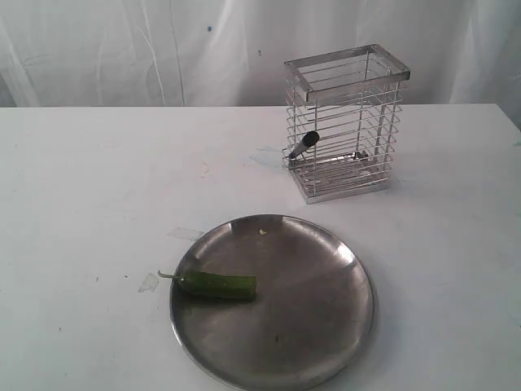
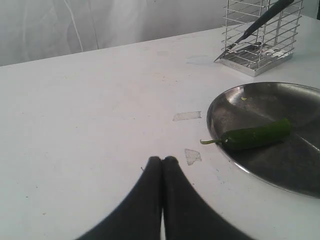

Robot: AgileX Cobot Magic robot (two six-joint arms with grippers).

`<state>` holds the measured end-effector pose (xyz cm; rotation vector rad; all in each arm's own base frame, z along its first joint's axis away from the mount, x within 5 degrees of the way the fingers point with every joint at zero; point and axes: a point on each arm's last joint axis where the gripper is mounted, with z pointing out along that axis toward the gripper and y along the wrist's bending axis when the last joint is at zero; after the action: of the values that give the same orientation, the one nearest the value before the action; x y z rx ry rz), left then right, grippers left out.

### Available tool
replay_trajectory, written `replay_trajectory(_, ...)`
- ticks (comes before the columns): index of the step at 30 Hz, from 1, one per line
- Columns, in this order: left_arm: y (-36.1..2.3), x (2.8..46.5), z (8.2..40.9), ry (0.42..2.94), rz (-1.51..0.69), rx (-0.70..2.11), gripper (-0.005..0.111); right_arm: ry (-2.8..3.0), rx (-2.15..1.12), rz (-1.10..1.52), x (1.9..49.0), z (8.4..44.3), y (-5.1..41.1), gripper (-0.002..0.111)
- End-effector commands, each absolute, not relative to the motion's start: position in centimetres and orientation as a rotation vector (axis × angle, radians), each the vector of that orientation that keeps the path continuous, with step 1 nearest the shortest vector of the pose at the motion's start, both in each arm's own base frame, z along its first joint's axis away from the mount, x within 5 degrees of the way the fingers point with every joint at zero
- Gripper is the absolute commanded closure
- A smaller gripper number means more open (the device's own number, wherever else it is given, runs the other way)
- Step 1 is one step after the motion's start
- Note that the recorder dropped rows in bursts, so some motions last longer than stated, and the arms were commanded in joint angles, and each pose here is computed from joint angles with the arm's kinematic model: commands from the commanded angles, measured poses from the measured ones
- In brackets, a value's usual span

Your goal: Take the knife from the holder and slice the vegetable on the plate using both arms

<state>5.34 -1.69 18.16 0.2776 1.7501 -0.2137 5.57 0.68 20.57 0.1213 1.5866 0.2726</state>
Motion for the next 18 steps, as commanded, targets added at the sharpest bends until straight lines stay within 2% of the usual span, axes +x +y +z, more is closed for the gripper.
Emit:
replay_trajectory(1, -1.7, 5.3, 18.0, 1.756, -0.219, 0.272, 0.107, 1.58, 0.146, 0.291, 5.6, 20.4, 0.6, 0.108)
replay_trajectory(5, -1.7, 5.3, 18.0, 1.756, -0.219, 0.272, 0.107, 1.532, 0.158, 0.288, 5.6, 20.9, 0.5, 0.108)
replay_trajectory(12, -1.7, 5.3, 18.0, 1.756, -0.219, 0.272, 0.107, 1.144, 0.257, 0.299, 4.9, 24.1, -0.6, 0.108)
replay_trajectory(16, -1.7, 5.3, 18.0, 1.756, -0.219, 0.272, 0.107, 1.058, 0.413, 0.556, 4.7, 24.5, -0.7, 0.108)
replay_trajectory(18, -1.7, 5.3, 18.0, 1.758, -0.219, 0.272, 0.107, 1.184, 0.33, 0.542, 4.7, 25.6, 0.1, 0.108)
